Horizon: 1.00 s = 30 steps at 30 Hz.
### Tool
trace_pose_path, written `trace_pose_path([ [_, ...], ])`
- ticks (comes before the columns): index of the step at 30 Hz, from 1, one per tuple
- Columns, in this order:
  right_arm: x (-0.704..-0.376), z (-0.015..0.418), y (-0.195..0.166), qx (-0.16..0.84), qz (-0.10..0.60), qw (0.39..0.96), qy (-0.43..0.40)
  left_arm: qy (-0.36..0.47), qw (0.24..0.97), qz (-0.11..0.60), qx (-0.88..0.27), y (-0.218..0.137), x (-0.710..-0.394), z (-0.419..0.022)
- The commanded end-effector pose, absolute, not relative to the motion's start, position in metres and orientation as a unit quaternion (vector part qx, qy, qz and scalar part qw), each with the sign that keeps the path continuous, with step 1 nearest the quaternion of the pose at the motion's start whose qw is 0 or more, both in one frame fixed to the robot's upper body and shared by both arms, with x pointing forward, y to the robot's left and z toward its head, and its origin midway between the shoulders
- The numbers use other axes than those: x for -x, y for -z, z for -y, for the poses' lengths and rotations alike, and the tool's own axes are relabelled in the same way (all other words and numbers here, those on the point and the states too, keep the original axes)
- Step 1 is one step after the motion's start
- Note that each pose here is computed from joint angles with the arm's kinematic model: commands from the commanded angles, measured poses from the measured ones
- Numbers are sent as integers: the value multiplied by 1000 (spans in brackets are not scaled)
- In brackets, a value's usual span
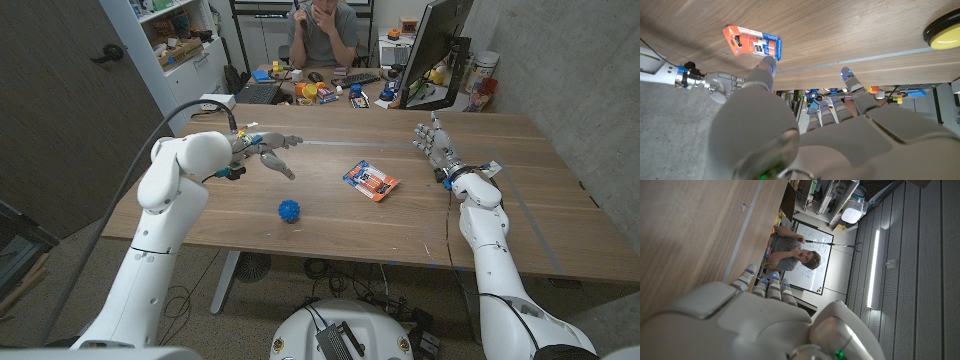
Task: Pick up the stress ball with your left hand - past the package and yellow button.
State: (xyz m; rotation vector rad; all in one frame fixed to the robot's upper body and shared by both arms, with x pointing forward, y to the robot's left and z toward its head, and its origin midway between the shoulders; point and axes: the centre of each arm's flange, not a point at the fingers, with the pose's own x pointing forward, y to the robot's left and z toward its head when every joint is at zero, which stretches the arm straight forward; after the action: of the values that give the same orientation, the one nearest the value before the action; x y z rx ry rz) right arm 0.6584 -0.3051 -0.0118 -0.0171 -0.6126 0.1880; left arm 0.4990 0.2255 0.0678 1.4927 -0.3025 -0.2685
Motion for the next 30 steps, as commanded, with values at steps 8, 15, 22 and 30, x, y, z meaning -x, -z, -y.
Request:
trace_pose_path([
  [8,-660,306,12,8,302,949,-90,166,676,73,-714,-60,-503,-208],
  [15,-659,306,13,10,307,948,-85,176,667,70,-721,-44,-506,-200],
  [22,-655,309,8,32,316,945,-75,180,665,67,-722,-46,-508,-201],
  [30,-649,312,-1,82,332,939,-41,199,643,46,-738,-36,-513,-191],
])
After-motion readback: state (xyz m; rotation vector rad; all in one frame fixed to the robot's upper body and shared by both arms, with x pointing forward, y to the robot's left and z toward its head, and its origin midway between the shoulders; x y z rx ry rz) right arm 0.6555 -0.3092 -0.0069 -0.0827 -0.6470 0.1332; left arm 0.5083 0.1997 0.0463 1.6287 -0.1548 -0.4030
